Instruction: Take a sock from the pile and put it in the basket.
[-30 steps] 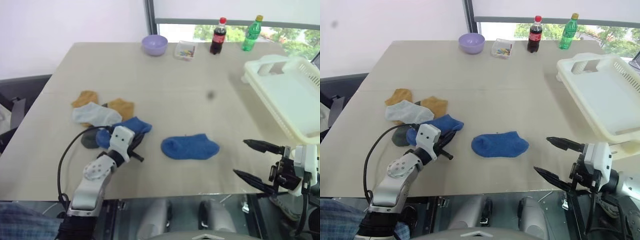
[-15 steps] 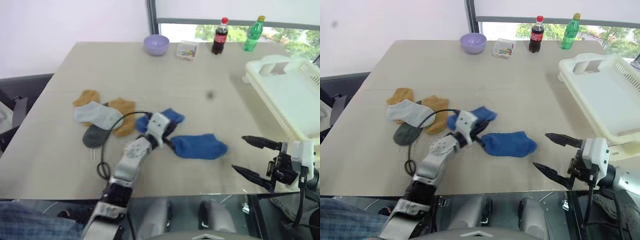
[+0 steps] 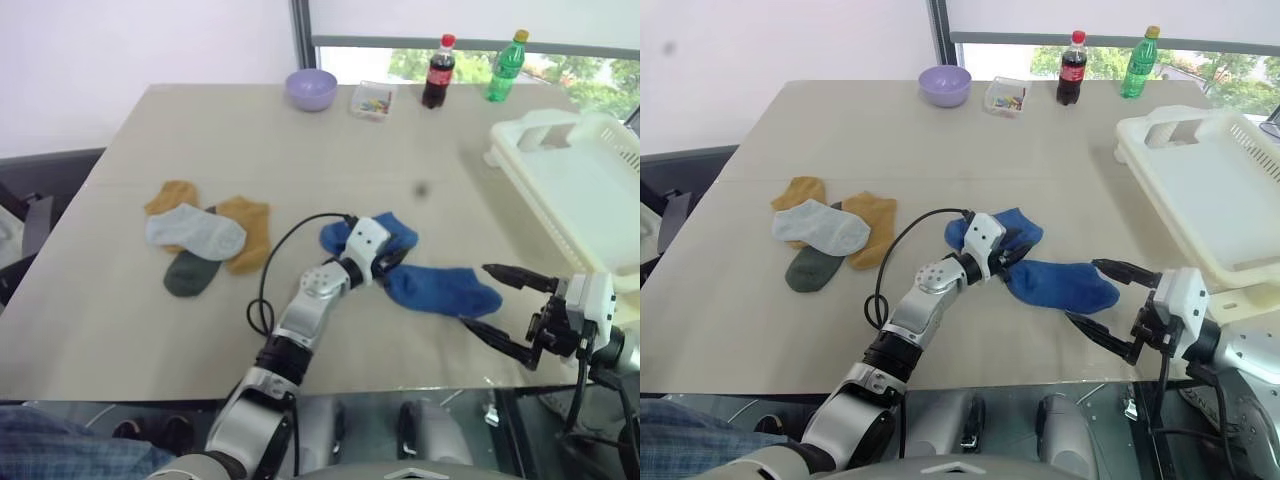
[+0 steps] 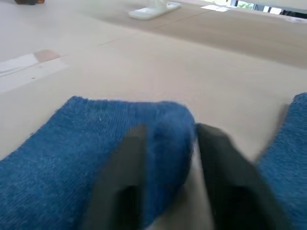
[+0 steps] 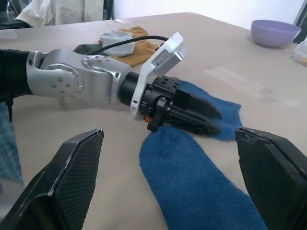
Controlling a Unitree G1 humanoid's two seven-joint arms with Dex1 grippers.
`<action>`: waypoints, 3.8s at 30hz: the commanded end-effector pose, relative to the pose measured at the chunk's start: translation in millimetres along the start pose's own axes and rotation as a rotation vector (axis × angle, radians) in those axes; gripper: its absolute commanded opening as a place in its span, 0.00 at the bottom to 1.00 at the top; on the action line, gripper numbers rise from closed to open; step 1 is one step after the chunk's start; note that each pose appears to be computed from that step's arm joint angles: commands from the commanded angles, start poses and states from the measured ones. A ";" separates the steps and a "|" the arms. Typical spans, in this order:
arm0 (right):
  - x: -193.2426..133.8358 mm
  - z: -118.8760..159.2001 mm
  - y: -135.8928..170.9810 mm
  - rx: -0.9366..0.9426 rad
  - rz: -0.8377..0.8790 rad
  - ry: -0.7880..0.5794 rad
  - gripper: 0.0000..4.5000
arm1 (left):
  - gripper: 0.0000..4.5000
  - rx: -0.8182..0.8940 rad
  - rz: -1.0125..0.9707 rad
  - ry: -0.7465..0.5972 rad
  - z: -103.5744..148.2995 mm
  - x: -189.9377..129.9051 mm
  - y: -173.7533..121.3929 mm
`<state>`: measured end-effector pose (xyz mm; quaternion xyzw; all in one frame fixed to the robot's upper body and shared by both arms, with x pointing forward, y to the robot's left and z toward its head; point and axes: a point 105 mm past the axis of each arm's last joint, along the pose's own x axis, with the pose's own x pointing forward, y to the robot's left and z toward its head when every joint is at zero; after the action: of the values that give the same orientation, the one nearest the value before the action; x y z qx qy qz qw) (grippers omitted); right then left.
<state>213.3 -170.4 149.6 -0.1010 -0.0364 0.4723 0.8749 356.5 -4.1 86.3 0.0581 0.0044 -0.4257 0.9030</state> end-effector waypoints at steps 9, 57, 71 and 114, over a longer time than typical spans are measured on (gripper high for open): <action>22.0 -26.8 -28.5 -0.001 -0.075 0.030 1.00 | 0.76 -0.067 -0.030 -0.009 -0.6 -12.3 7.5; 159.7 -73.2 -45.7 0.505 -0.036 0.288 0.01 | 0.79 -0.214 0.018 0.015 -26.4 -76.6 36.7; 129.1 -63.6 -63.5 0.384 -0.037 0.363 0.01 | 0.79 -0.215 0.162 -0.027 5.0 -85.3 92.5; 19.6 10.7 -28.0 0.367 -0.160 0.388 0.00 | 0.02 -0.438 -0.265 -0.048 41.9 -88.9 -20.6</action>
<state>252.3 -167.2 152.1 -0.0110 0.2299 0.3707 0.8998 290.5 55.7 114.5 -0.1549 0.1091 -0.5049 0.8421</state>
